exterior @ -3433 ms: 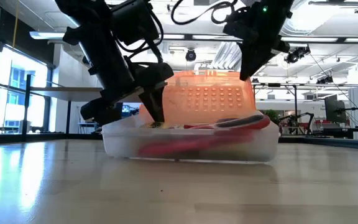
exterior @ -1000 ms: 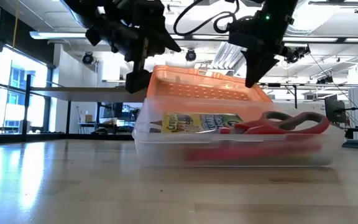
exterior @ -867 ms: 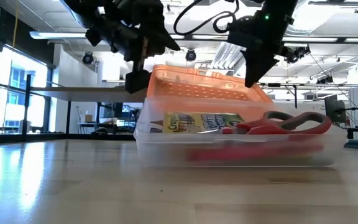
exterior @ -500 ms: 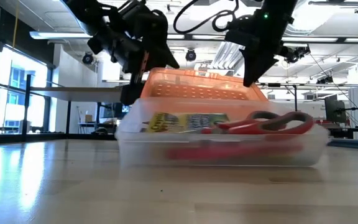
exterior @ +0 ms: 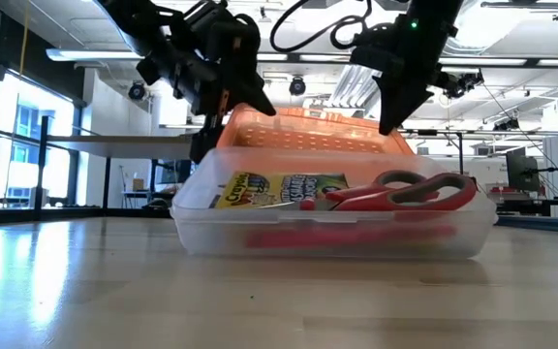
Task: Pack school essentials
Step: Close the supply box
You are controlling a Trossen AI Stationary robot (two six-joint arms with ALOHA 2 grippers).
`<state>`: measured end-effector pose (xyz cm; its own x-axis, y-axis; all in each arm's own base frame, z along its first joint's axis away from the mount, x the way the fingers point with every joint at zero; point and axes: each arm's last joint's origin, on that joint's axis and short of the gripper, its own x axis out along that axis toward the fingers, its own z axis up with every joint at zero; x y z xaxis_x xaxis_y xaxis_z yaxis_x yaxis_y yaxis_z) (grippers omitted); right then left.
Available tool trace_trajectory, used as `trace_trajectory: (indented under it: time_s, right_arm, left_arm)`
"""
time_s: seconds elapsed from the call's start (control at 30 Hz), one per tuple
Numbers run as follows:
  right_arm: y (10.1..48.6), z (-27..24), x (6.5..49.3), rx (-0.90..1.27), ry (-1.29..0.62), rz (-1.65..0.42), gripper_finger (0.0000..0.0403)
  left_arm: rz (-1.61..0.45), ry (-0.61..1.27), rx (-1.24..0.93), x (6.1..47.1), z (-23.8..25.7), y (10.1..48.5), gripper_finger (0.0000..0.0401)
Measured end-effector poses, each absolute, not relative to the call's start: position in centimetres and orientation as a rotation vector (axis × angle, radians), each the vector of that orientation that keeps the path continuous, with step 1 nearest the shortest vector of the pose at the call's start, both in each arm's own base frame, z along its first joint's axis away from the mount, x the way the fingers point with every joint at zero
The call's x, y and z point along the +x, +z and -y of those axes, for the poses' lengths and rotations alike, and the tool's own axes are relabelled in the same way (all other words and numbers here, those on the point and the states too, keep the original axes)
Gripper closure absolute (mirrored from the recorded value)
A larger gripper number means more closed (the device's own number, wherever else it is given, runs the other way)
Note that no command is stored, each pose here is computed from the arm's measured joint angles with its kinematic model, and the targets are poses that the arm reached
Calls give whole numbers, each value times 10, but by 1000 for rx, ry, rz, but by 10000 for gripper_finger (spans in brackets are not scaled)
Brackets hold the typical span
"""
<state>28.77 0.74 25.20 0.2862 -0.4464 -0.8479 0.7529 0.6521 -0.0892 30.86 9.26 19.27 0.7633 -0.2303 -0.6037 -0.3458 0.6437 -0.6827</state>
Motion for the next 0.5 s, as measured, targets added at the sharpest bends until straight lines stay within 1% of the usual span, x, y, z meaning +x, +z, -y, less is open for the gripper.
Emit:
trace_trajectory:
  time_s: [0.23,0.33,0.5]
  right_arm:
    - [252,-8,288,373,-809,-1001,398]
    - [252,-8,288,377,-809,-1001,385]
    - [252,-8,288,382,-809,-1001,352]
  left_arm:
    - [-725,119,-857,308,-94,191,162]
    - [-730,121,-849,308,-94,191,188]
    - [-729,125,-843,308,-94,191,235]
